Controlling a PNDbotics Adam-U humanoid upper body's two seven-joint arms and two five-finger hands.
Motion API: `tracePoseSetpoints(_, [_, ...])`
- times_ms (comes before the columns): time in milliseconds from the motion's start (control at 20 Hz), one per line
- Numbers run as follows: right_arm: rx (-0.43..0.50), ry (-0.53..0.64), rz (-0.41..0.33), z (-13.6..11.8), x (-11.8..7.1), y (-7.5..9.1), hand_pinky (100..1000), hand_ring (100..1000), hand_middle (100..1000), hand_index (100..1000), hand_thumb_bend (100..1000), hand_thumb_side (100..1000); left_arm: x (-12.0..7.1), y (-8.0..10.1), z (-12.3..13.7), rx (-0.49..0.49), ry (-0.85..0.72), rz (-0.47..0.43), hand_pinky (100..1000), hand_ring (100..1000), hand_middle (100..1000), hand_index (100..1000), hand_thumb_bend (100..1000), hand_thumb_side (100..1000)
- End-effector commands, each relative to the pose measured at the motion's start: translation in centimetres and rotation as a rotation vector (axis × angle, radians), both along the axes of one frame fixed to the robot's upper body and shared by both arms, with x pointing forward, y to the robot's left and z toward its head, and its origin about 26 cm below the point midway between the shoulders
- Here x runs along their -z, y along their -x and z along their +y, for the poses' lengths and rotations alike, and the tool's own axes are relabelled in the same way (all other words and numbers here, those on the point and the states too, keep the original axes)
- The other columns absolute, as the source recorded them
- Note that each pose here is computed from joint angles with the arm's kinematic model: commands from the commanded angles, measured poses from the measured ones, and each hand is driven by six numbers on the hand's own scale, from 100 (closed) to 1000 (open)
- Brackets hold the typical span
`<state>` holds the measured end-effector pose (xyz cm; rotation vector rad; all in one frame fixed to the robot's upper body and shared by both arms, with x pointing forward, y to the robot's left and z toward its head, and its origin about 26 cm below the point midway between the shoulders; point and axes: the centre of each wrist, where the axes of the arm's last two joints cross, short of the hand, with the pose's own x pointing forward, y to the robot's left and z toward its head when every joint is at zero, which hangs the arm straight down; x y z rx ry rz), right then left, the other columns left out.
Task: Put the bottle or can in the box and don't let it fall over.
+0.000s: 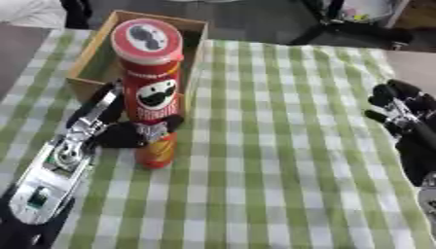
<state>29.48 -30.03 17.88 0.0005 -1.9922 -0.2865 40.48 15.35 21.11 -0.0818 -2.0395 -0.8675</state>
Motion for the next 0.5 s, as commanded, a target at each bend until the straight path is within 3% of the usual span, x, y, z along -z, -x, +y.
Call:
tracePoseSetpoints(50, [0.003,0.006,-0.017,-0.26,-0.61,0.05,736,756,752,729,491,241,-1.18,0.33,-0.01,0.02,0.021,-0.015,325,485,305,357,424,215])
tracePoseSetpoints(300, [0.003,0.003,-0.015,-0.27,-0.53,0.05,735,755,750,729,489,236,-0.97,0.39,-0.08,0.037,0.031,0.02,209,380,191,181,371,147])
tracePoseSetpoints(450, [0.002,0.002,-0.014,-0.26,-0.5,0.04,734,754,749,729,488,235,-0.88,0.4,-0.11,0.053,0.044,0.047,217,383,167,152,398,138])
tracePoseSetpoints(500, [0.003,0.002,-0.013,-0.28,-0.48,0.04,734,752,747,729,486,233,-0.88,0.42,-0.09,0.058,0.047,0.053,265,400,161,144,376,100])
